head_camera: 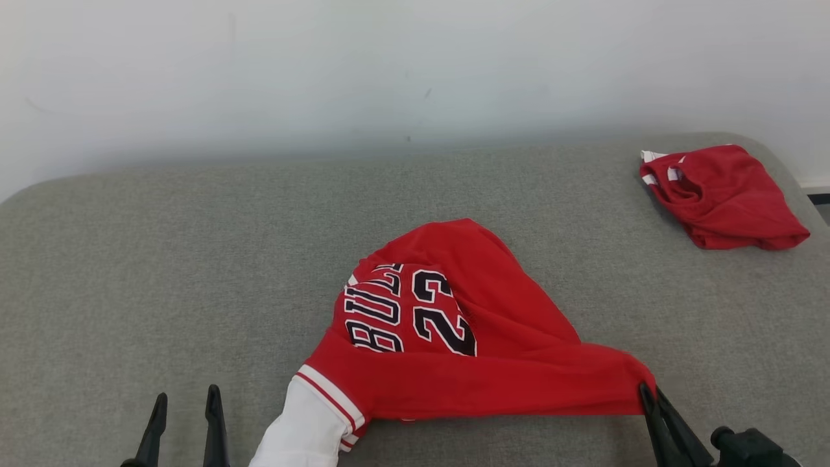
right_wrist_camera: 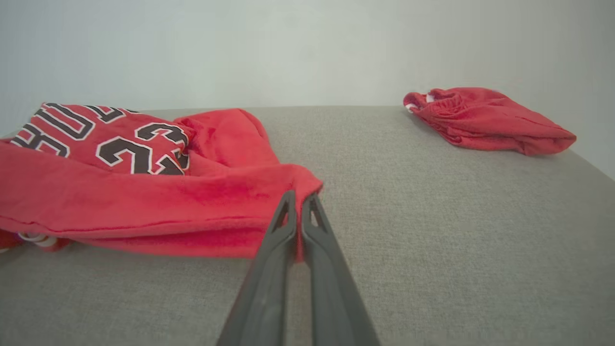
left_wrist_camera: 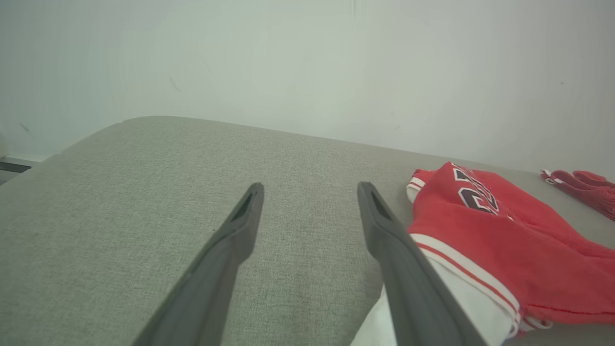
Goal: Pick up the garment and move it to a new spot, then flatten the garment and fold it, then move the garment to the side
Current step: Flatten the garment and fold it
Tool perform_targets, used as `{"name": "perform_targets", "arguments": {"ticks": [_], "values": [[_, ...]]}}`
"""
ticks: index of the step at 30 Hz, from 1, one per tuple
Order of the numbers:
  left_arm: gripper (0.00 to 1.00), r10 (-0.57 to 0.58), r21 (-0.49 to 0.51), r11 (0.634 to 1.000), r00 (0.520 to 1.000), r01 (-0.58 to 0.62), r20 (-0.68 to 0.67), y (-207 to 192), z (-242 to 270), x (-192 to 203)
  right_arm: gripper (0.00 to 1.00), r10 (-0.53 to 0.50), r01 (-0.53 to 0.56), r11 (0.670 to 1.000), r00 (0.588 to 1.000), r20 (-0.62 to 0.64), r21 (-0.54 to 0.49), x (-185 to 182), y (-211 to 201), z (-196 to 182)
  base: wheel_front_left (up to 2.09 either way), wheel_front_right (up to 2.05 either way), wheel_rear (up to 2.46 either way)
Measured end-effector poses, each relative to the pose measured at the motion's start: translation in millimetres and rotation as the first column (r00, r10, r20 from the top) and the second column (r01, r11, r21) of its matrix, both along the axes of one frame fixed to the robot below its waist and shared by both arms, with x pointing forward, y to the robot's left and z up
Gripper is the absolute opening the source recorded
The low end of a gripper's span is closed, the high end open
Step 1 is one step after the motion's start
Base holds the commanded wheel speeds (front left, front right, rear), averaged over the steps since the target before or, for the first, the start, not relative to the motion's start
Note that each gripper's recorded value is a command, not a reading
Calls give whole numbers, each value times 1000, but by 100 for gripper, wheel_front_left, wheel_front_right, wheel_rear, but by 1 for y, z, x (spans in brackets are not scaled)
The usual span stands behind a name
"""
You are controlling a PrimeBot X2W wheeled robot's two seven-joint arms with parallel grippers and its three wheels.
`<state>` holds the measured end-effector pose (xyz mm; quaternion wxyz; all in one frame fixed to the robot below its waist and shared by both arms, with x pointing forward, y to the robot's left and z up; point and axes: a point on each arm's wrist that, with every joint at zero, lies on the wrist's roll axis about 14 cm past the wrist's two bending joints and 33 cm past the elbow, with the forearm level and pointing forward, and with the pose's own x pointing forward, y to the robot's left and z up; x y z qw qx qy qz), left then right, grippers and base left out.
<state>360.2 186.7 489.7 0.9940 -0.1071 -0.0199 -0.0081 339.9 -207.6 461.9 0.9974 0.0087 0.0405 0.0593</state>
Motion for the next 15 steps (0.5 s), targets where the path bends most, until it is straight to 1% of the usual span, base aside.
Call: {"name": "perform_targets", "arguments": {"ticks": [6, 7, 8, 10, 15], "values": [[100, -11, -5, 1000, 1000, 10, -15, -4, -5, 0, 1, -52, 51, 999, 994, -96, -13, -19, -17, -29, 0, 0, 0], [100, -12, -6, 1000, 1000, 12, -15, -4, -5, -1, 74, -60, 59, 998, 993, -100, -13, -20, -19, -30, 0, 0, 0], [100, -12, -6, 1000, 1000, 12, -15, -4, -5, -1, 100, -65, 64, 998, 993, -96, -10, -20, -20, -29, 0, 0, 0], [100, -10, -7, 1000, 1000, 10, -17, -3, -5, -4, 100, -77, 77, 997, 993, -84, -7, -19, -22, -26, 0, 0, 0], [100, -7, -8, 1000, 999, 6, -33, -2, -11, -11, 100, -109, 109, 994, 994, -1, -6, -17, -31, -1, 0, 0, 0]]}}
